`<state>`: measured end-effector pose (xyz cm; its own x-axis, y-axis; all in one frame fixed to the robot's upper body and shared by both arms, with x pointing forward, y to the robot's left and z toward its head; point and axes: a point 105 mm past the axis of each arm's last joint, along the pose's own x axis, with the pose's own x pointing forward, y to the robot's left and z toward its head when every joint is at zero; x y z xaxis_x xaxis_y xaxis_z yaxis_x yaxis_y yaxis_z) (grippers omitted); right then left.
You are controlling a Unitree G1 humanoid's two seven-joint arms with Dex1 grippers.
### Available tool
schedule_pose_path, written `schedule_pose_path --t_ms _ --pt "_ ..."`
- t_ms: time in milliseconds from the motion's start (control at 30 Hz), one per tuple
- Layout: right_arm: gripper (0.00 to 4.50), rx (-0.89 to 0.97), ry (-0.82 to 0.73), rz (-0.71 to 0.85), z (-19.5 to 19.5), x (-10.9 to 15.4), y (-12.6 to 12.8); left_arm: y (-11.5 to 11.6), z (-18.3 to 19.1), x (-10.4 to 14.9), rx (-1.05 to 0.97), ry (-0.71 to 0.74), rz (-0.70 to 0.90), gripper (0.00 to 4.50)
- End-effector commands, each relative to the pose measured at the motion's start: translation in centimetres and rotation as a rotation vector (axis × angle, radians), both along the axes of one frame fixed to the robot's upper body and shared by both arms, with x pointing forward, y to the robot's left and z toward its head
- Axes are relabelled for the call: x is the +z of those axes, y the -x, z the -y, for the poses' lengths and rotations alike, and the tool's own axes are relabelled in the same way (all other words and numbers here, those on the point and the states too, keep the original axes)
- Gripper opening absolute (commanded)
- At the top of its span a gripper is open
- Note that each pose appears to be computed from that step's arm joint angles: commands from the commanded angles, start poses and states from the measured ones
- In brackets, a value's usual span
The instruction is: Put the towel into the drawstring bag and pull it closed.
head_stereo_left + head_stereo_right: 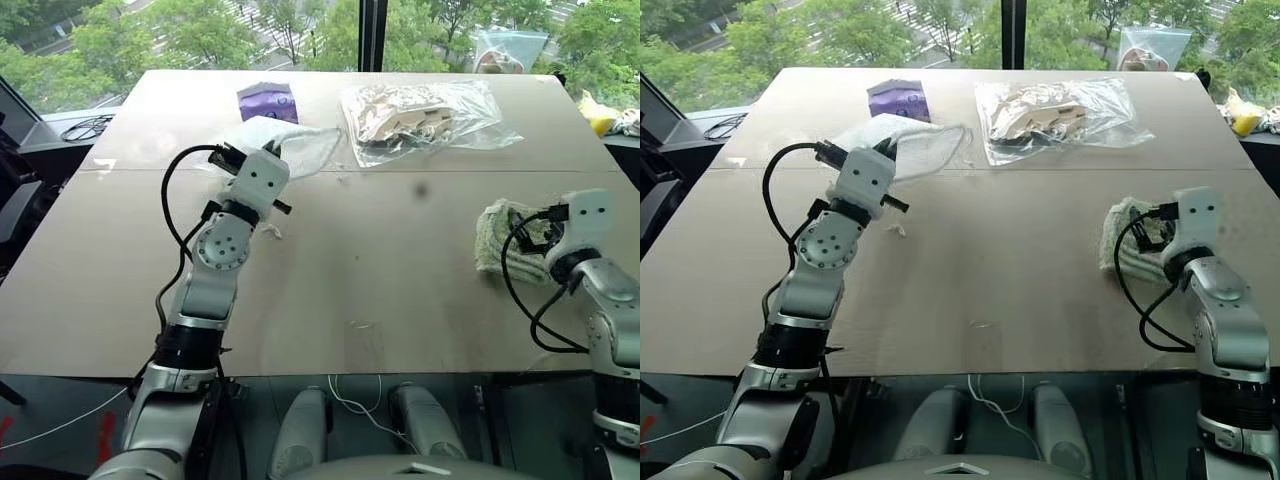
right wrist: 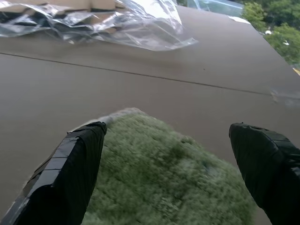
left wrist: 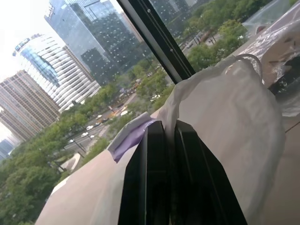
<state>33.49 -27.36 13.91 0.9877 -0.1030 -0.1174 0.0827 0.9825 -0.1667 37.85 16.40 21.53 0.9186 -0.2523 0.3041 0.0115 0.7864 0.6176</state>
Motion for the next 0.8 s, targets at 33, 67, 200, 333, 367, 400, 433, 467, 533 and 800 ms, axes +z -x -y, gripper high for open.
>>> schedule_pose_path --t_ms 33,67,200,333,367,400,433,467,533,800 --pt "4.5 -0.054 -0.005 -0.081 1.0 -0.6 0.6 0.2 -0.2 1.4 0.001 0.033 0.039 0.1" --pt "4.5 -0.079 -0.025 -0.146 1.3 -1.7 1.0 0.2 -0.2 1.3 0.002 0.039 0.034 0.1" --pt "4.5 -0.152 -0.139 -0.277 2.1 -4.4 2.0 0.2 -0.1 1.3 -0.002 0.039 0.03 0.1" --pt "4.5 -0.073 -0.447 -0.29 -0.8 -5.1 1.5 0.2 0.0 0.9 -0.005 0.042 0.015 0.1" --pt "4.5 -0.029 -0.507 -0.283 -1.8 -4.9 1.3 0.2 0.0 0.9 -0.006 0.042 0.012 0.1" --pt "4.5 0.021 -0.551 -0.273 -2.9 -4.5 1.2 0.2 0.0 0.8 -0.006 0.043 0.008 0.1" --pt "4.5 0.07 -0.582 -0.268 -3.9 -4.3 1.1 0.2 0.0 0.7 -0.008 0.045 0.005 0.1" --pt "4.5 0.114 -0.592 -0.268 -4.7 -4.2 1.1 0.2 0.0 0.7 -0.009 0.047 0.003 0.1" --pt "4.5 0.177 -0.556 -0.298 -5.8 -4.6 1.3 0.2 0.1 0.6 -0.012 0.05 -0.002 0.1" --pt "3.75 0.22 -0.482 -0.331 -6.4 -7.1 0.1 0.0 0.6 0.3 -0.037 0.062 -0.022 0.0"
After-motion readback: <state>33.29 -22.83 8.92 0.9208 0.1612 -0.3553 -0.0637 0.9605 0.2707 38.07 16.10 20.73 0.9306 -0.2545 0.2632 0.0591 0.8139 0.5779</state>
